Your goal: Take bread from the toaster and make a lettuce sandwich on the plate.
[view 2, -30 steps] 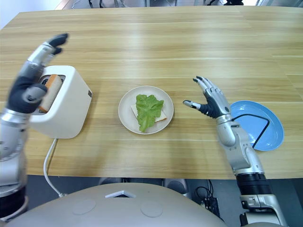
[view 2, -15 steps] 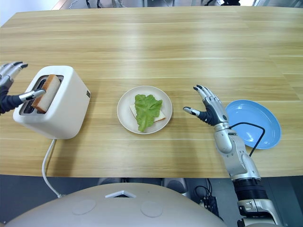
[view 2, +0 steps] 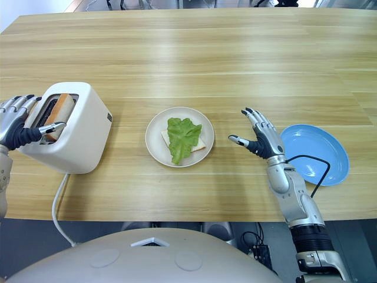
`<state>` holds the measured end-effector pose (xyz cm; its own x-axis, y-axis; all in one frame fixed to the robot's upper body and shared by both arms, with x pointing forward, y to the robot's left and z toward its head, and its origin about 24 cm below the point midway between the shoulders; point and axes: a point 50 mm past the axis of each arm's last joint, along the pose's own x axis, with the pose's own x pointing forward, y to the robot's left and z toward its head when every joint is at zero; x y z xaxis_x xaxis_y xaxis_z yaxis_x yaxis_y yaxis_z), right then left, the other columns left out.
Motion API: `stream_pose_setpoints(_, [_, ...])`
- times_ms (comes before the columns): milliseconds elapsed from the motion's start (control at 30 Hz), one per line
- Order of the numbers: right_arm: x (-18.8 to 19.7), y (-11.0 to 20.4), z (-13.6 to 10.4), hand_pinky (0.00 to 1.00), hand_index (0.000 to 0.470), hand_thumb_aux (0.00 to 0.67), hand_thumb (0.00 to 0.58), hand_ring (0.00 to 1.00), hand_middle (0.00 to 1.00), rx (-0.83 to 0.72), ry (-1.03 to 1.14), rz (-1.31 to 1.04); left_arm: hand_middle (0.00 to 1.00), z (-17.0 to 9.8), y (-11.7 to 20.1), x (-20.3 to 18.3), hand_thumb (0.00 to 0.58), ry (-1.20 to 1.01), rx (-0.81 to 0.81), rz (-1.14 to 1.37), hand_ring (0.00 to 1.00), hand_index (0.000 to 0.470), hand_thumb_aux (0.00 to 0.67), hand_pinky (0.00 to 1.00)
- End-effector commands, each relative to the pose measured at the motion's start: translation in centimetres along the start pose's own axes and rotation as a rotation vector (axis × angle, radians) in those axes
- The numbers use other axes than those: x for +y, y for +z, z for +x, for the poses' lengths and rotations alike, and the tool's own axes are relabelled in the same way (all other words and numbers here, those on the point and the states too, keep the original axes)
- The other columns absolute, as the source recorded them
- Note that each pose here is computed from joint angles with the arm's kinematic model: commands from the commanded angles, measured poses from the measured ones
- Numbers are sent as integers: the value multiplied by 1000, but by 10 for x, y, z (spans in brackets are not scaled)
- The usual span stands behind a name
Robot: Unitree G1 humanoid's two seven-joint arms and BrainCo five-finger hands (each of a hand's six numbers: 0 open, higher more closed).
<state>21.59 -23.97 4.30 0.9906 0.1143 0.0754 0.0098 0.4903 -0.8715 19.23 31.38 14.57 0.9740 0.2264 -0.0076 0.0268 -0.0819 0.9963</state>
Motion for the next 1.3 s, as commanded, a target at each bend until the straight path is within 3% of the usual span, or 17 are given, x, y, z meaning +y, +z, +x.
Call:
stream_pose_setpoints(33, [2, -1, -3, 0, 0, 0, 0, 0, 0, 9, 7, -1, 0, -1, -1, -10, 468, -61, 2, -2, 0, 258, 376, 0])
stream_pose_setpoints(67, [2, -1, -3, 0, 0, 0, 0, 0, 0, 10, 7, -2, 0, -1, -1, -10, 468, -66, -3, -9, 0, 258, 376, 0])
stream_pose_setpoints(100, [2, -1, -3, 0, 0, 0, 0, 0, 0, 11, 7, -2, 0, -1, -1, -11, 580, -70, -8, -14, 0, 460, 670, 0])
stream_pose_setpoints(133, [2, -1, -3, 0, 0, 0, 0, 0, 0, 12, 7, -3, 659, -2, 0, -11, 580, -74, -13, -19, 659, 460, 670, 659])
stream_pose_setpoints(167, [2, -1, -3, 0, 0, 0, 0, 0, 0, 12, 7, -4, 1000, -2, 1, -12, 580, -82, -19, -24, 1000, 460, 670, 1000])
stream_pose_setpoints(667, [0, -3, -5, 0, 0, 0, 0, 0, 0, 21, 1, -3, 1000, -3, 13, -9, 580, -77, -99, -131, 1000, 460, 670, 1000])
stream_pose_setpoints(900, [4, -3, -7, 0, 0, 0, 0, 0, 0, 32, 0, 9, 1000, 6, 11, 33, 580, 228, -156, -427, 1000, 460, 670, 1000])
stream_pose_setpoints(1100, [15, 1, -7, 0, 0, 0, 0, 0, 0, 22, 26, 24, 1000, 11, 0, 49, 580, 406, -188, -522, 1000, 460, 670, 1000])
stream_pose_setpoints(1300, [25, 7, -7, 0, 0, 0, 0, 0, 0, 16, 41, 53, 1000, 3, 12, 89, 580, 624, -317, -581, 1000, 460, 670, 1000])
